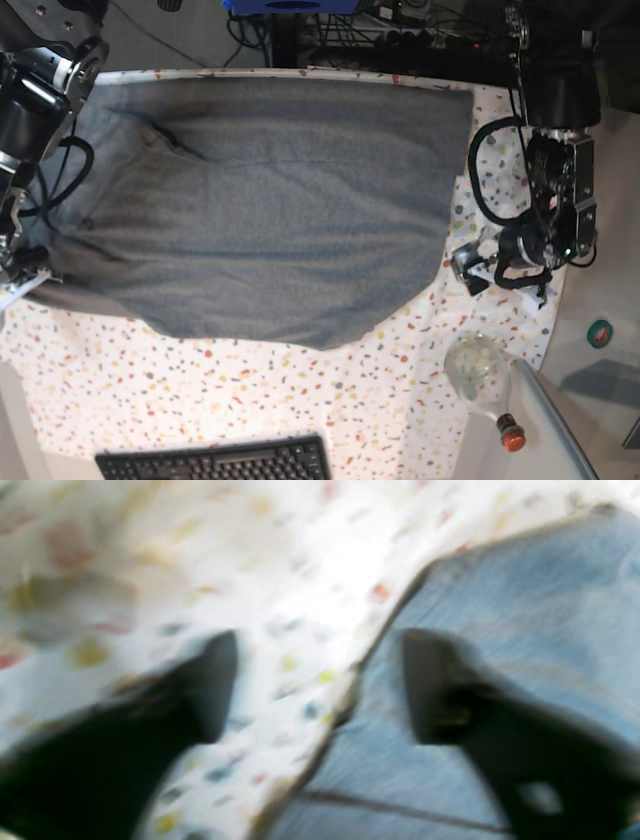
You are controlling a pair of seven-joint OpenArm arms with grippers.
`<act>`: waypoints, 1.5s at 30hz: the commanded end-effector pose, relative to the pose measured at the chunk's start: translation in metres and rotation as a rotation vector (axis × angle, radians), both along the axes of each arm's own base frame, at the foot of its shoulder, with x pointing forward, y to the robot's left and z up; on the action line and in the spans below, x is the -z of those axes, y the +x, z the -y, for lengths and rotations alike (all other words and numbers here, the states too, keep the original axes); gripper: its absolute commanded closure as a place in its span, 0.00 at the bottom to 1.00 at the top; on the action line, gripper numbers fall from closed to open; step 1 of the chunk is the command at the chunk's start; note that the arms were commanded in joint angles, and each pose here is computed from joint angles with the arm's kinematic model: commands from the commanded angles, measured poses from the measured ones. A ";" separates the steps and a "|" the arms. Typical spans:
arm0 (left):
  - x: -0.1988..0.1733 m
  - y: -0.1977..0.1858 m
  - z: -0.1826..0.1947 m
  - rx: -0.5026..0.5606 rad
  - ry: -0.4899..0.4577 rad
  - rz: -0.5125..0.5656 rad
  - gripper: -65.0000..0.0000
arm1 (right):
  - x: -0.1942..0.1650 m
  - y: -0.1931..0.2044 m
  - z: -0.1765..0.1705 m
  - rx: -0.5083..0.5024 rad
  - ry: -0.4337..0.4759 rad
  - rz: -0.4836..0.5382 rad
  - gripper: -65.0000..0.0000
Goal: Layout the t-shirt on the table in an organized manner, then fold the t-shirt properly
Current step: 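Move the left gripper to the shirt's hem and grasp it, then lift the hem with the left gripper and fold it toward the collar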
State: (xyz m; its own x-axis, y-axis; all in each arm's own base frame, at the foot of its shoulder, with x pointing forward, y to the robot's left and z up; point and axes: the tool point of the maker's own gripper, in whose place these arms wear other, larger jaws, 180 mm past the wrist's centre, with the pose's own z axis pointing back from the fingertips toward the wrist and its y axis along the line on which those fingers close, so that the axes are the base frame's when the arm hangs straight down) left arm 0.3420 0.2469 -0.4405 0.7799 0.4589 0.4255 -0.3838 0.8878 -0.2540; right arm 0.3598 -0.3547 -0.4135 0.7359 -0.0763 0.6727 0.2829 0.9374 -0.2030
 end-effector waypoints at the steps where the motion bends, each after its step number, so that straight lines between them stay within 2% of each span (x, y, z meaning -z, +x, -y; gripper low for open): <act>1: -0.008 0.015 0.003 0.023 -0.002 0.026 0.02 | -0.021 0.013 0.010 0.005 -0.032 0.057 1.00; 5: 0.002 0.037 0.039 0.171 -0.004 0.014 0.00 | -0.021 0.013 0.010 0.004 -0.031 0.057 1.00; 12: 0.043 0.039 0.059 0.130 -0.026 -0.006 0.22 | -0.022 0.012 0.014 0.011 -0.036 0.061 1.00; 14: 0.041 0.040 0.064 0.138 -0.029 0.008 0.39 | -0.026 0.012 0.020 0.013 -0.049 0.062 1.00; 18: 0.031 0.043 0.063 0.148 -0.014 0.050 0.96 | -0.024 0.008 0.023 0.012 -0.056 0.052 1.00; 19: 0.030 0.044 0.062 0.147 -0.011 0.052 1.00 | -0.024 0.008 0.023 0.012 -0.057 0.052 1.00; 24: 0.020 0.048 0.042 0.177 0.094 0.071 1.00 | -0.024 0.008 0.023 0.012 -0.057 0.052 1.00; 29: -0.016 0.039 0.035 0.250 0.317 0.180 1.00 | -0.024 0.008 0.023 0.012 -0.056 0.052 1.00; 33: -0.042 0.019 0.053 0.296 0.457 0.258 1.00 | -0.023 0.008 0.021 0.011 -0.052 0.051 1.00; 38: -0.041 -0.020 0.092 0.557 0.759 0.258 1.00 | -0.023 0.008 0.021 0.011 -0.052 0.051 1.00; 42: -0.026 -0.054 0.123 0.776 0.939 0.239 1.00 | -0.023 0.008 0.021 0.011 -0.052 0.051 1.00; 45: -0.026 -0.071 0.130 0.840 1.047 0.244 1.00 | -0.023 0.008 0.021 0.011 -0.052 0.051 1.00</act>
State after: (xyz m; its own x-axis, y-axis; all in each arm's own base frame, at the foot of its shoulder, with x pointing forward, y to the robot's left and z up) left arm 0.2609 0.1158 -0.4287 0.5426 -0.7298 0.4159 0.3582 0.6489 0.6713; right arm 0.3553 -0.3645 -0.4125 0.7403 -0.0676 0.6689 0.2858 0.9322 -0.2221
